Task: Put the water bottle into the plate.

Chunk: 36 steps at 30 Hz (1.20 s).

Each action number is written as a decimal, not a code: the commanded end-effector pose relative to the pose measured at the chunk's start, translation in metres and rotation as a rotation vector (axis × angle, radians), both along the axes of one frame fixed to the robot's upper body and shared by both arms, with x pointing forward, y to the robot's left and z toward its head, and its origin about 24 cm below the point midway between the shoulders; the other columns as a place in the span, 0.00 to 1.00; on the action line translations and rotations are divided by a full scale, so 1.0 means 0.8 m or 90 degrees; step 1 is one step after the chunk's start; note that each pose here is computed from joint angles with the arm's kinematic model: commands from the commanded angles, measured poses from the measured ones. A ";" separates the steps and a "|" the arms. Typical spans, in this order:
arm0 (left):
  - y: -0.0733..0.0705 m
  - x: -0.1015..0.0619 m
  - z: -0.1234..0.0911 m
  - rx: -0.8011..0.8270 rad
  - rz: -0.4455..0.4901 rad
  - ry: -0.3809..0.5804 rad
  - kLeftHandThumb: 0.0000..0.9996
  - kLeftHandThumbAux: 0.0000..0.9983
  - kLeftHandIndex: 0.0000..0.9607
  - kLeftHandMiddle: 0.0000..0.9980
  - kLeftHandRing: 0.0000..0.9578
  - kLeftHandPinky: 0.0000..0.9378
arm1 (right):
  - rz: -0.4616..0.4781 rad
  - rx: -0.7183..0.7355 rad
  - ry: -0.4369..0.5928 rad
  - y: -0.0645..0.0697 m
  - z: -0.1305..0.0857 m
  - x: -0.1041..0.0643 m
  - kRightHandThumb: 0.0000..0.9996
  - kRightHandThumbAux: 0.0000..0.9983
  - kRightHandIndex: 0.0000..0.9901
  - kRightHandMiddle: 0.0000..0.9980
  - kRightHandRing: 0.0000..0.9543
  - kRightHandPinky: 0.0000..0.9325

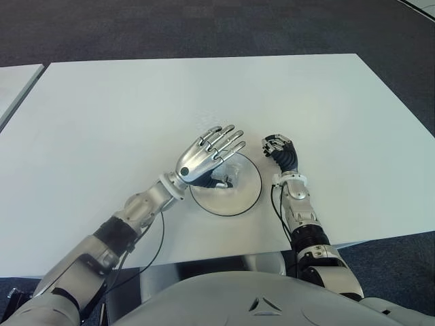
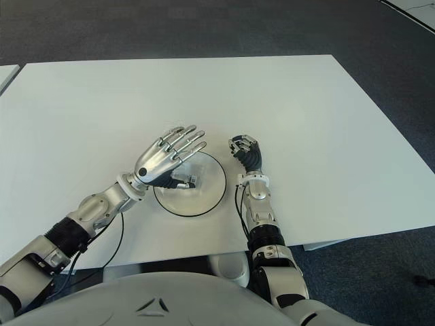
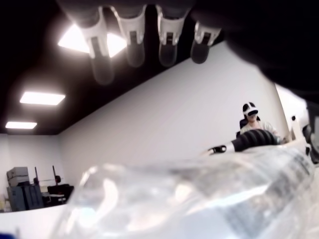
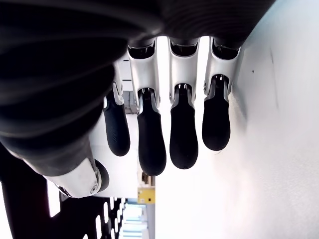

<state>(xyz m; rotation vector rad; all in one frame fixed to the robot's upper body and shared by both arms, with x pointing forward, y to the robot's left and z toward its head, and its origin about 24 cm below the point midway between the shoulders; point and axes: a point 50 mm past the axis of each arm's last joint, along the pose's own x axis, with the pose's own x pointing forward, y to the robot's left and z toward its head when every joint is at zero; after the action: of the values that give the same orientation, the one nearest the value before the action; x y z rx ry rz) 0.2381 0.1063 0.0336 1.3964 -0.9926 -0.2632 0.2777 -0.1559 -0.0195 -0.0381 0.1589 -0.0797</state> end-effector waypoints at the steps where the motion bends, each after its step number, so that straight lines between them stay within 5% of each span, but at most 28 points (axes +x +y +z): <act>1: 0.003 -0.005 -0.004 -0.112 0.010 -0.008 0.11 0.40 0.00 0.00 0.00 0.00 | -0.013 0.012 0.114 -0.002 -0.039 -0.025 0.70 0.73 0.44 0.62 0.63 0.64; 7: 0.005 -0.007 -0.010 -0.163 0.005 -0.032 0.10 0.41 0.00 0.00 0.00 0.00 | -0.013 0.013 0.114 -0.002 -0.039 -0.025 0.71 0.73 0.44 0.62 0.64 0.64; 22: 0.014 -0.004 -0.017 -0.268 -0.044 -0.206 0.11 0.45 0.00 0.00 0.00 0.00 | -0.010 0.007 0.113 -0.003 -0.038 -0.026 0.70 0.73 0.44 0.62 0.64 0.64; 30: 0.016 0.005 -0.012 -0.387 -0.033 -0.179 0.06 0.51 0.00 0.00 0.00 0.00 | -0.011 0.004 0.115 -0.003 -0.039 -0.026 0.71 0.73 0.44 0.62 0.64 0.65; 36: 0.034 0.003 0.015 -0.530 0.052 -0.124 0.01 0.53 0.00 0.00 0.00 0.00 | -0.008 0.003 0.112 -0.003 -0.038 -0.026 0.71 0.73 0.44 0.63 0.65 0.65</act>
<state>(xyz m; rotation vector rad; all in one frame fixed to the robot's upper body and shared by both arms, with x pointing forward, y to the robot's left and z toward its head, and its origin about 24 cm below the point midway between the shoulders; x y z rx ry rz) 0.2424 0.1226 0.0365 0.7507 -1.1212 0.2733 0.2784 -0.1558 -0.0181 -0.0403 0.1572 -0.0761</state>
